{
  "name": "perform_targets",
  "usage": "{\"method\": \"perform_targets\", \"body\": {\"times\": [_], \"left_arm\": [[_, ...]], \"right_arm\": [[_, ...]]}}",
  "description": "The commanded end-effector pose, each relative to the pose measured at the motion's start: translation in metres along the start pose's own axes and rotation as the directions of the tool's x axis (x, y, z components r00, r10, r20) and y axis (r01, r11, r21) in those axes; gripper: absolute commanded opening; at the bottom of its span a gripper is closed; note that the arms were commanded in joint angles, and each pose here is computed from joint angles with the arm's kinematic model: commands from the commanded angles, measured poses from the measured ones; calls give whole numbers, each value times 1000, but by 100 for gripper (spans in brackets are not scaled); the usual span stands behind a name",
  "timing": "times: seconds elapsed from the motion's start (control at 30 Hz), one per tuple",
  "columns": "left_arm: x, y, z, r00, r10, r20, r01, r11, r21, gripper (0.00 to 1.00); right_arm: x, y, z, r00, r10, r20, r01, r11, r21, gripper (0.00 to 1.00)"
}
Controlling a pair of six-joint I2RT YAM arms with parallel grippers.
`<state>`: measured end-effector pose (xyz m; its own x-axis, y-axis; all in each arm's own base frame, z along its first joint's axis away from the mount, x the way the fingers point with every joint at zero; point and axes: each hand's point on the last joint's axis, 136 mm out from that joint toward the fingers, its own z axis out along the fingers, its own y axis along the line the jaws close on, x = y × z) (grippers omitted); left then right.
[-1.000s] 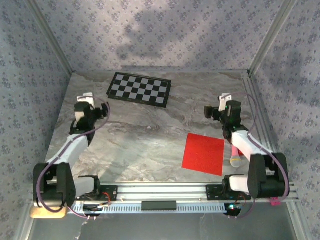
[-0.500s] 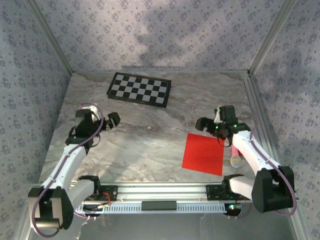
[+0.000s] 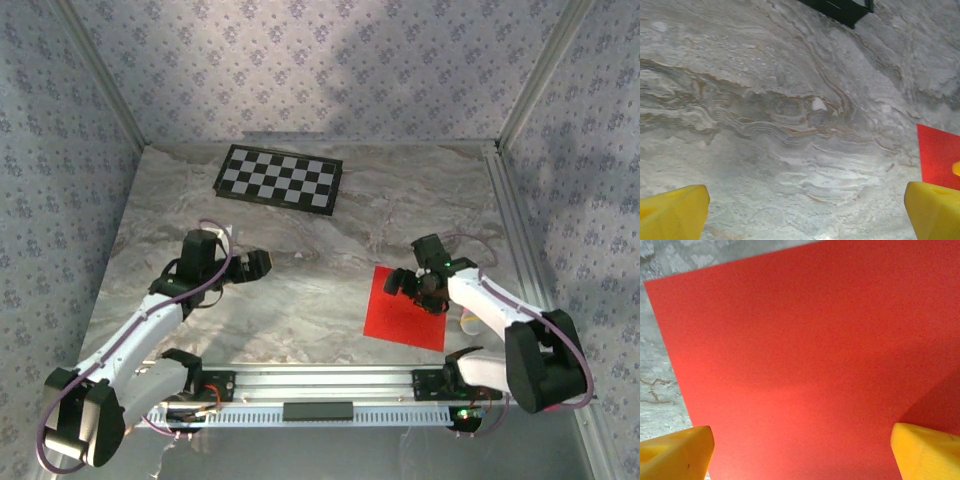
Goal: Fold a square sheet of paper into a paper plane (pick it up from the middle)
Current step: Move the square sheet of paper to the center of the table.
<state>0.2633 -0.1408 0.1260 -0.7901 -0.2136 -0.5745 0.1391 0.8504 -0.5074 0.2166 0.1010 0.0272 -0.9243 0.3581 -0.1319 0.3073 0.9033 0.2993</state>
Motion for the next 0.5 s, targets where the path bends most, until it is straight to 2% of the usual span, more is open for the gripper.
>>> {"method": "perform_targets", "body": {"times": [0.0,0.13,0.3,0.47], "left_arm": [[-14,3,-7,999,19,36,-17,998,-63,100],[-21,1,-12,999,28,44,-25,997,-76,100],[-28,3,-16,997,30,65,-23,994,-106,100],[-40,6,-28,993,42,110,-25,987,-157,100]], "right_arm": [[4,14,9,999,27,-27,-28,999,-30,93],[6,25,21,998,45,-37,-46,998,-32,91],[5,58,36,997,59,-59,-65,993,-96,88],[10,106,47,996,-24,-84,13,992,-129,87]]}}
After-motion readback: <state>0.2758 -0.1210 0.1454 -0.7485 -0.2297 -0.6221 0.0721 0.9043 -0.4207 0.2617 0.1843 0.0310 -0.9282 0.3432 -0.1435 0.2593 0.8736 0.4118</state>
